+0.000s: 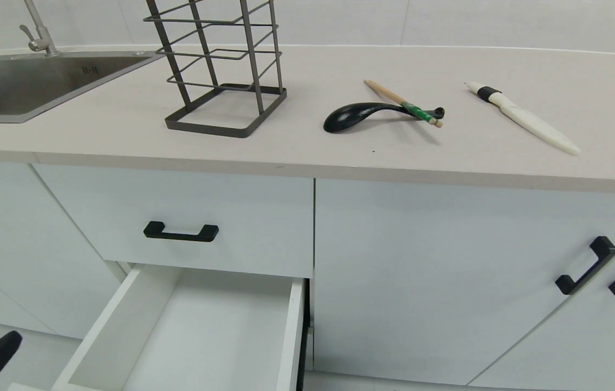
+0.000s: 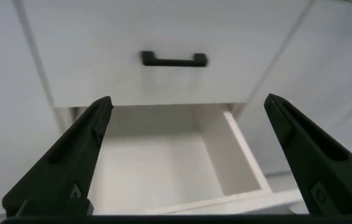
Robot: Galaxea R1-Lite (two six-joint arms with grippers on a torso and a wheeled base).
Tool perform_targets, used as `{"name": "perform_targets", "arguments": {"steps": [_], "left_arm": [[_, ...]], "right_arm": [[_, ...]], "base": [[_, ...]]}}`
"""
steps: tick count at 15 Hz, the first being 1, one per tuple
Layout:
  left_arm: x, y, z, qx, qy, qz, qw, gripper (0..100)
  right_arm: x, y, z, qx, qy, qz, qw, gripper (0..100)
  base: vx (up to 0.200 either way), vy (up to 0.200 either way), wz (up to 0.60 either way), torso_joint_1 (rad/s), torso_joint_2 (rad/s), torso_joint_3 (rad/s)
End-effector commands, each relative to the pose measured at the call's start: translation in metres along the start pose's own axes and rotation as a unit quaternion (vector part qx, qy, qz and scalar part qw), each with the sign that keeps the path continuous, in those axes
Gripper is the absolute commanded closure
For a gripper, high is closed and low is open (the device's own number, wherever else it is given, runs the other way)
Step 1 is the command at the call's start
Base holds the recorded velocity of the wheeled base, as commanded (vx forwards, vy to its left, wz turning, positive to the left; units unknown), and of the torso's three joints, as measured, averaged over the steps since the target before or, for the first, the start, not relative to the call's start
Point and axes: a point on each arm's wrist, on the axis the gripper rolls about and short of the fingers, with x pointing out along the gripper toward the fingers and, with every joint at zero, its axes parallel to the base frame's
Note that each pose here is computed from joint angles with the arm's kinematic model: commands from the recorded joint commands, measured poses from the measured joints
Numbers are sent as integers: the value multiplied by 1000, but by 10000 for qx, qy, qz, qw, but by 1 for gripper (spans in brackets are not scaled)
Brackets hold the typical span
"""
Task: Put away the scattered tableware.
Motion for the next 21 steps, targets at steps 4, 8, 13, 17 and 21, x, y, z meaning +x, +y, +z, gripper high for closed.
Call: {"name": "perform_targets", "arguments": {"steps": [4, 8, 13, 17, 21], "left_arm": [[-27, 4, -64, 475, -196, 808, 9954, 0], [-42, 5, -88, 578, 120, 1412, 9882, 0], [-40, 7, -94, 712, 110, 1484, 9863, 0], [-40, 7, -95, 689, 112, 1416, 9875, 0], [-40, 7, -95, 681, 110, 1424, 9874, 0]], "right_arm": [[0, 0, 0, -1, 3, 3, 10000, 100], [0, 0, 0, -1, 3, 3, 10000, 100], [0, 0, 0, -1, 3, 3, 10000, 100], [0, 0, 0, -1, 3, -5, 10000, 100], [0, 0, 0, -1, 3, -5, 10000, 100]], "base": [[0, 0, 0, 0, 0, 0], [0, 0, 0, 0, 0, 0], [0, 0, 0, 0, 0, 0], [0, 0, 450, 2, 3, 2], [0, 0, 0, 0, 0, 0]]}}
